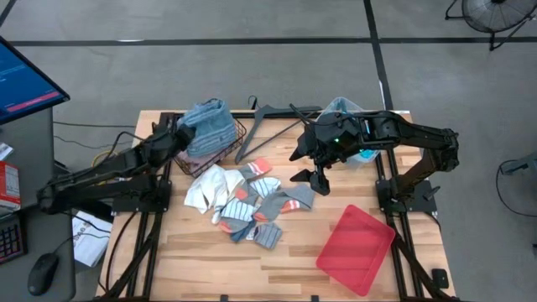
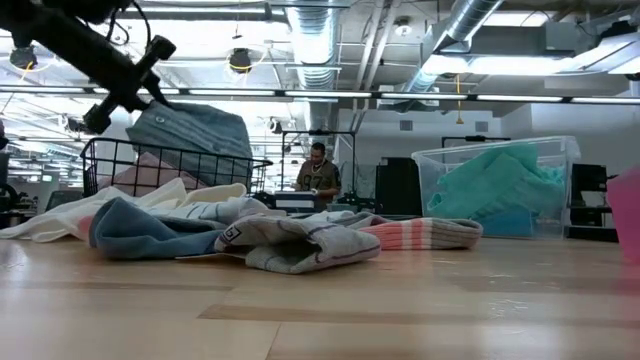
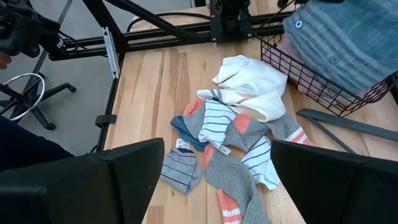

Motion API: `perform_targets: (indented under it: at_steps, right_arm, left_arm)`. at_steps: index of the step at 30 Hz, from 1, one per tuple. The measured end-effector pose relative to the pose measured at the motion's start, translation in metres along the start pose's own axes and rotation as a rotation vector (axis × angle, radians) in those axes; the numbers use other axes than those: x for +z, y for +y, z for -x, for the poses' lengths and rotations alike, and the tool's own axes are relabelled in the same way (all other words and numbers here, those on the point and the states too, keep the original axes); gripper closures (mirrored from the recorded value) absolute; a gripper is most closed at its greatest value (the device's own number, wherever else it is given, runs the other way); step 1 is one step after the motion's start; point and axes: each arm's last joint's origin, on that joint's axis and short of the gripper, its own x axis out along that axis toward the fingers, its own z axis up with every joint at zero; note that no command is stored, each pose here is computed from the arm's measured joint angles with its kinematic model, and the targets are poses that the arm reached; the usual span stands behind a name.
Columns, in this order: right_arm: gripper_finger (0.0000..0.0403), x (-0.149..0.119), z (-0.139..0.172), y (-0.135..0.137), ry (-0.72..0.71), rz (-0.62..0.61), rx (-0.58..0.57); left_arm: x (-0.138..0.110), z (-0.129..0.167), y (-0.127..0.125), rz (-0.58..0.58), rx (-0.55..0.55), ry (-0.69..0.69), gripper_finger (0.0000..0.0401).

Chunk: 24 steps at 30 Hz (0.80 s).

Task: Pick & Place Cloths
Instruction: Put the blue polo shirt into the black wire basket

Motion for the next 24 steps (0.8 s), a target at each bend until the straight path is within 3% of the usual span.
perform_targets:
  at_steps: [2, 6, 13, 18, 24]
  right_arm:
    - [0.0112, 0.0, 0.0, 0.0, 0.0, 0.0, 0.0]
    - [0.0112, 0.0, 0.0, 0.0, 0.0, 0.004, 0.0]
    - [0.0112, 0.0, 0.0, 0.0, 0.0, 0.029, 0.0]
    - [0.0112, 0.0, 0.0, -0.001, -0.001, 0.028, -0.001]
    - [0.0112, 0.0, 0.0, -0.001, -0.001, 0.028, -0.002]
  left_arm:
    - [-0.002, -0.001, 0.003, 0.051, 0.013, 0.003, 0.0395]
    - [-0.003, -0.002, 0.004, 0.027, 0.012, 0.014, 0.037]
    - [0.0, 0.002, 0.003, -0.033, -0.026, 0.03, 0.0275]
    - [0.004, 0.01, 0.001, -0.145, -0.093, 0.056, 0.0202]
    - [0.011, 0.018, 0.001, -0.186, -0.133, 0.015, 0.0165]
